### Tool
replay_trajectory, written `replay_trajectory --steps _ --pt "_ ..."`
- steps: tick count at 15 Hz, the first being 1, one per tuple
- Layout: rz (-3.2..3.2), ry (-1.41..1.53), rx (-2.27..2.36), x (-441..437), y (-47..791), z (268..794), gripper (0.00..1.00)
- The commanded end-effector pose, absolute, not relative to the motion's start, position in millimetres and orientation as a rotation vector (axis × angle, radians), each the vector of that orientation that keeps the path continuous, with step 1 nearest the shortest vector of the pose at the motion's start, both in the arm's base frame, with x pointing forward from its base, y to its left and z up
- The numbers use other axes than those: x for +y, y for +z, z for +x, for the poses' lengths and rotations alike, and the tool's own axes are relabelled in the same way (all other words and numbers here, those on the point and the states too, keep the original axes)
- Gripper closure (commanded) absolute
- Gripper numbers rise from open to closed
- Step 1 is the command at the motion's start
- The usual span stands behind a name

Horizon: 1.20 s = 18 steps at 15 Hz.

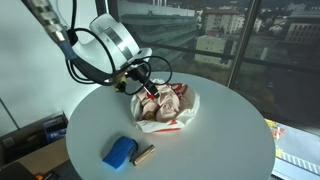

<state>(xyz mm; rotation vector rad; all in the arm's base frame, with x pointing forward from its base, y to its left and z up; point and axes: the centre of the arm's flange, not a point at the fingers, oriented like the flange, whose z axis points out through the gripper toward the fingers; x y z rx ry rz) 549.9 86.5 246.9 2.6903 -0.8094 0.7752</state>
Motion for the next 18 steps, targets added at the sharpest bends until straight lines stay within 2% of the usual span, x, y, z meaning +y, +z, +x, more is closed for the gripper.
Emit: replay_trajectory --steps 1,12,13,15,17,18 --pt "2.67 0.816 -0.893 66.1 250.8 578.3 0.76" --pt "2.685 0.68 -1.09 34.5 203.0 627.9 0.76" --pt "2.686 0.67 -1.101 32.4 202.7 628.4 0.26" --pt "2.688 0.65 -1.118 27.3 206.7 625.2 0.19" --pt "2.689 0.614 -1.145 20.2 217.0 615.5 0.03" --pt "2.682 0.607 -1.157 17.0 221.0 611.7 0.01"
